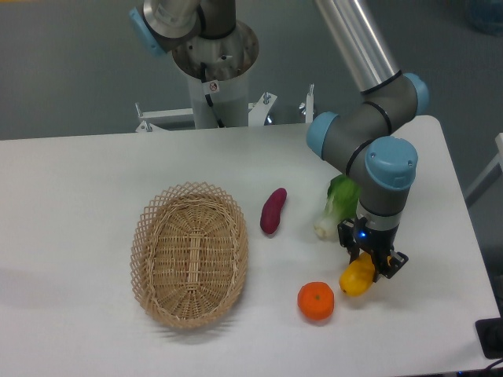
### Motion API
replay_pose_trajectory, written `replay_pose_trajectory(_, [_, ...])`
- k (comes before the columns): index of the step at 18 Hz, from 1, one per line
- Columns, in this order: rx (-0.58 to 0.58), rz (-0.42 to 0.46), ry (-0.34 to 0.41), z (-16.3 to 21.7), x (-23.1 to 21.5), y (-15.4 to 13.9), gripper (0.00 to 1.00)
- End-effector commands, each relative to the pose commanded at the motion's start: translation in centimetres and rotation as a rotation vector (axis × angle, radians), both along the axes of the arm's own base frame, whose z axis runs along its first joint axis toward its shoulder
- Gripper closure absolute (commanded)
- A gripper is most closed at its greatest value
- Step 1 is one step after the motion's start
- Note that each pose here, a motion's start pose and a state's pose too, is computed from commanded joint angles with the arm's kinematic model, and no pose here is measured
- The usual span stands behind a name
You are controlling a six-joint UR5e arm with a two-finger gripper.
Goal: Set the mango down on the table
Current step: 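Lower the held yellow mango down onto the table, then open the gripper to release the mango and lift away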
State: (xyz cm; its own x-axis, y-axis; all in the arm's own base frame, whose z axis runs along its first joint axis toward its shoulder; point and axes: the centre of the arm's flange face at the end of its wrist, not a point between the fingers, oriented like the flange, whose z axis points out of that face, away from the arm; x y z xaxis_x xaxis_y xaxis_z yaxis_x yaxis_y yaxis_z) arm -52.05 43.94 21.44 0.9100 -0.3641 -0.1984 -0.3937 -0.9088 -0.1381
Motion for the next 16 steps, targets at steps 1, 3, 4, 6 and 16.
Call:
replay_pose_trajectory(1, [0.000, 0.000, 0.002, 0.0, -0.1, -0.1, 0.42])
replay_pose_trajectory(3, [0.002, 0.000, 0.004, 0.1, -0.2, 0.0, 0.22])
replay_pose_trajectory(4, [0.005, 0.002, 0.009, 0.4, -0.2, 0.0, 0.12])
replay_pose_trajectory(6, [0.013, 0.009, 0.018, 1.0, -0.4, 0.1, 0.03])
replay_pose_trajectory(16, [0.062, 0.025, 0.105, 9.7, -2.0, 0.8, 0.00])
